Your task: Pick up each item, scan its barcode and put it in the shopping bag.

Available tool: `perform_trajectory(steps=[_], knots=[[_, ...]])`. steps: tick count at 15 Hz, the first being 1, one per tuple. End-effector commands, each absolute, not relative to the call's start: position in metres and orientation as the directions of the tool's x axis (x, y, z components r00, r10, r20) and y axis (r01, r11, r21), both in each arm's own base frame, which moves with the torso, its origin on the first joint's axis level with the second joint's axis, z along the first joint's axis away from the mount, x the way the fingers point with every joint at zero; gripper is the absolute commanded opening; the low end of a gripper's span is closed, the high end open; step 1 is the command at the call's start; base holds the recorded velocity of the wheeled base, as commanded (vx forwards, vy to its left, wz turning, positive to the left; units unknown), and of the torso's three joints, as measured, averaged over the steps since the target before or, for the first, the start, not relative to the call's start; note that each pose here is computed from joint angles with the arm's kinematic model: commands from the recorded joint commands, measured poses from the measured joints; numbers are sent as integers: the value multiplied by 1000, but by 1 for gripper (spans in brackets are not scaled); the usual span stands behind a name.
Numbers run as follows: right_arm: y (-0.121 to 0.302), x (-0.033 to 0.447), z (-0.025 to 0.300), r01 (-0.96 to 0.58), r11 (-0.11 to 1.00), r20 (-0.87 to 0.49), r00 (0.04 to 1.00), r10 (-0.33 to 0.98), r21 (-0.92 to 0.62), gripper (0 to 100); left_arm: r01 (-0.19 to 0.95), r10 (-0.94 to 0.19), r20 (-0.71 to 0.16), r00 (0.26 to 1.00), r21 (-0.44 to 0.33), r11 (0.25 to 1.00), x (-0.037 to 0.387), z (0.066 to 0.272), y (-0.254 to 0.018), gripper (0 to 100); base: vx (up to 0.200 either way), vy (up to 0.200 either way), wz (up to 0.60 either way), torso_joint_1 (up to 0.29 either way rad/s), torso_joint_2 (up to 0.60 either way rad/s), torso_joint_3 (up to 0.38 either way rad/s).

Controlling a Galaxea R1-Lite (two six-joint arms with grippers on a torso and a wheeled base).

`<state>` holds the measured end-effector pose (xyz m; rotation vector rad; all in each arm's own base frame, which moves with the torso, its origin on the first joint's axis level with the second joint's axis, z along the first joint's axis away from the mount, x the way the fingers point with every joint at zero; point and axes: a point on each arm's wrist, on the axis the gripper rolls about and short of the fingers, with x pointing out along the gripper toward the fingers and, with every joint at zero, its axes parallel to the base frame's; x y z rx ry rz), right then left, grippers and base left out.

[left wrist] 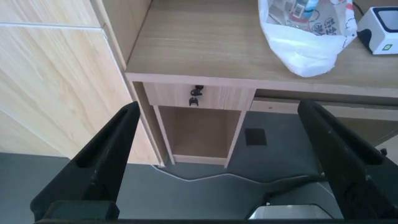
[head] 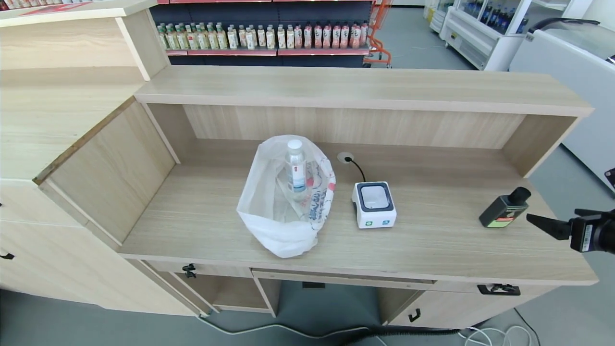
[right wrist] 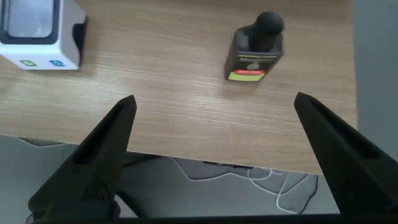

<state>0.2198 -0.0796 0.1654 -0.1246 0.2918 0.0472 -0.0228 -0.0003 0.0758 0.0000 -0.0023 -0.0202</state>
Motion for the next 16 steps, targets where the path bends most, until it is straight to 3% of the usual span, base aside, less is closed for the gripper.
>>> perform_trajectory(steps=[1, 6, 9, 16], knots=[[-93, 241, 156, -53, 993, -302, 953, 17, -110, 100, 20, -20, 0, 1000, 0, 1000, -23, 76, 0, 100, 0, -200, 0, -7, 2, 7], [-101, 250, 153, -38, 992, -307, 952, -2, -124, 100, 20, -20, 2, 1000, -5, 1000, -23, 76, 0, 100, 0, -200, 0, 7, 3, 2], [-123, 249, 139, -33, 966, -350, 935, -61, -255, 100, 20, -20, 2, 1000, -2, 1000, -23, 76, 0, 100, 0, 0, 0, 0, 0, 0], [-136, 264, 118, -100, 925, -406, 912, -63, -368, 100, 21, -21, 2, 1000, 0, 1000, -23, 76, 0, 100, 200, 0, 0, 4, 3, 1]])
